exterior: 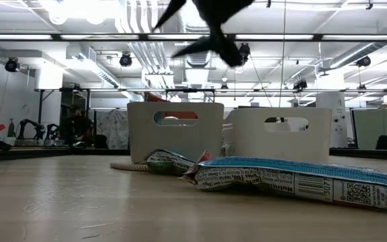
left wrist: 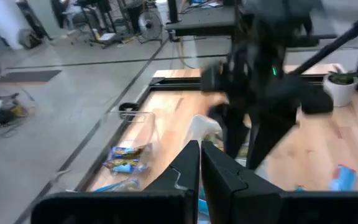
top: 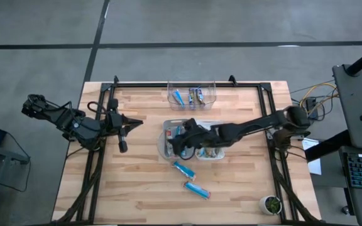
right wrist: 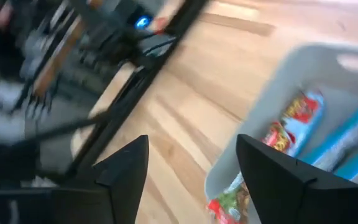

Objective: Pick and place Granola Bars by type
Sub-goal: Put the orange granola bar into the white bin

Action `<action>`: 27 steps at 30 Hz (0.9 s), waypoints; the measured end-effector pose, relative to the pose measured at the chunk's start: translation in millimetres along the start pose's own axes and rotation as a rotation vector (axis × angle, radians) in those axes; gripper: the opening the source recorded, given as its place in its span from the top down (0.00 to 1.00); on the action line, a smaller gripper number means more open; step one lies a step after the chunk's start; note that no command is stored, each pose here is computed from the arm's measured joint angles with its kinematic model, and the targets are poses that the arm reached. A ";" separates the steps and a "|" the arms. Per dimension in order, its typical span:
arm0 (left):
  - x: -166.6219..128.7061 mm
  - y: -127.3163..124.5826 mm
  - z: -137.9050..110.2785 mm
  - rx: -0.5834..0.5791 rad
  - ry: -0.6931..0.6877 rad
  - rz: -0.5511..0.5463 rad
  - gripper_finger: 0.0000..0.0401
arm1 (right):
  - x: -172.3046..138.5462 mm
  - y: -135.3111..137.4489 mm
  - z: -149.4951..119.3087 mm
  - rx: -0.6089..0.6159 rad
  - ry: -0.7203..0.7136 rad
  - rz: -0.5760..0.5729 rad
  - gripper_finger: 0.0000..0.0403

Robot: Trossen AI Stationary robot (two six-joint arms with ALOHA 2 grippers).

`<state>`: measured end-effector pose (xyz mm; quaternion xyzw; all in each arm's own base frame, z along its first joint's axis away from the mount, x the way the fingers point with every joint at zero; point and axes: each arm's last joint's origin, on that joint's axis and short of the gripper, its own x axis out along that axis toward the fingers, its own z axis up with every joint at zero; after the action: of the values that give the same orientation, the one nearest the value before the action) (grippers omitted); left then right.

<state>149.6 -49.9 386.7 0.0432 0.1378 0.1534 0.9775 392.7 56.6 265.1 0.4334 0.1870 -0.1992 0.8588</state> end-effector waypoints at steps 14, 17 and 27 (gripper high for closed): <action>12.4 -18.8 13.2 -0.121 -0.081 -0.199 1.00 | -121.9 19.3 23.3 -0.406 0.023 0.016 0.53; 24.2 -31.3 11.9 -0.126 -0.055 -0.252 1.00 | -140.7 17.2 21.7 -0.429 -0.028 -0.040 0.56; 68.9 -73.1 44.4 -0.019 0.099 -0.353 0.79 | -162.1 12.2 20.1 -0.401 -0.073 -0.095 0.58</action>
<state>246.2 -99.7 402.3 0.0013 0.1900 -0.0174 0.9816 263.9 76.0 364.5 0.2370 0.2121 -0.2139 0.9236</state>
